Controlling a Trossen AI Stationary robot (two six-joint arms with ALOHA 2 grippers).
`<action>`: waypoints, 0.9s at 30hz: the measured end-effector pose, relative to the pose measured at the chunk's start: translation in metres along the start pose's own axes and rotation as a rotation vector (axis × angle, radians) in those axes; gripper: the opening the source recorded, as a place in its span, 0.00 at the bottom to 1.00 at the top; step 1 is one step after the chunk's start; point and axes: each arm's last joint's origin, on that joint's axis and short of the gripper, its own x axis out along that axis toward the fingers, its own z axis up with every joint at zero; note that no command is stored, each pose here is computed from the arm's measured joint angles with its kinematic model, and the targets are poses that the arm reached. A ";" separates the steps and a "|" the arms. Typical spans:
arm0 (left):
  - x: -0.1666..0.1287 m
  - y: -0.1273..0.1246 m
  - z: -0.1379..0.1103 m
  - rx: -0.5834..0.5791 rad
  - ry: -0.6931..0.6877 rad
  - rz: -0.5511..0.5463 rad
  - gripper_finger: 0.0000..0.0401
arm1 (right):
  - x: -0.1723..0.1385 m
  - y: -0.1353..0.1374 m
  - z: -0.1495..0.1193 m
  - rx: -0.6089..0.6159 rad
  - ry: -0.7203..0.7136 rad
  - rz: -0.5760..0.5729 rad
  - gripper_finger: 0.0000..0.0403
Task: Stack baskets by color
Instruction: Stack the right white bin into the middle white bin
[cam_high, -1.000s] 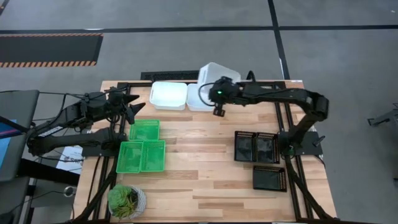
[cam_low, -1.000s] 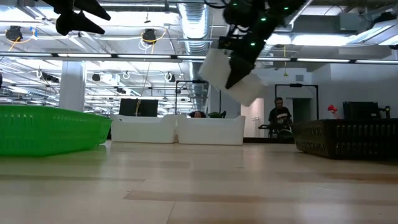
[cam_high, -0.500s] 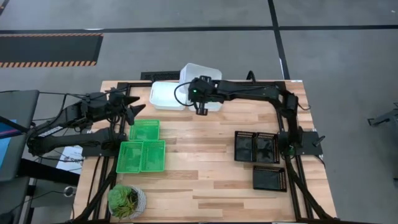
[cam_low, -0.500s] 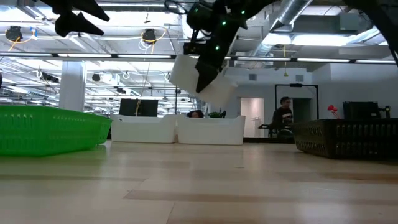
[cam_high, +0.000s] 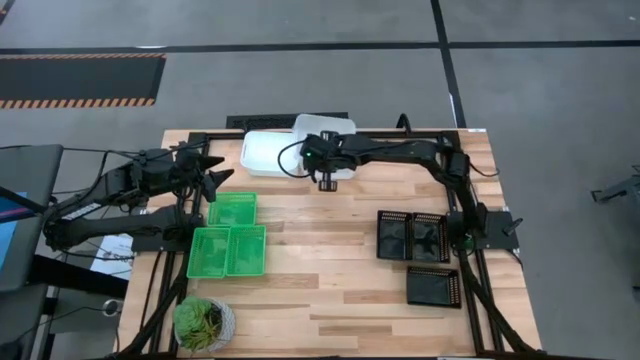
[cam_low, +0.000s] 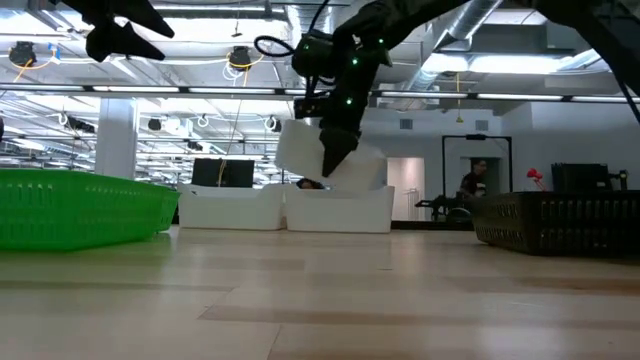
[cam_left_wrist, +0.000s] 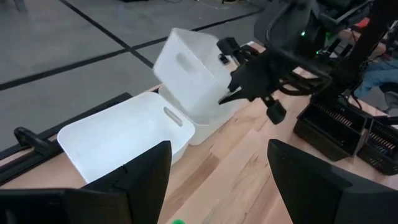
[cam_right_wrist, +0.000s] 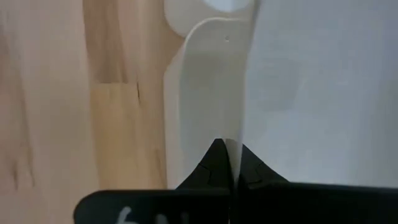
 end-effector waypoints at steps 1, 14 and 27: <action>0.000 0.000 0.000 0.001 0.002 0.001 0.64 | 0.003 0.001 0.000 0.000 0.006 0.002 0.00; 0.000 0.000 -0.001 -0.029 0.007 0.004 0.64 | 0.013 0.000 -0.015 -0.025 0.135 0.051 0.00; 0.000 0.000 -0.001 -0.032 0.007 0.005 0.64 | 0.018 -0.009 -0.023 0.008 0.139 0.151 0.00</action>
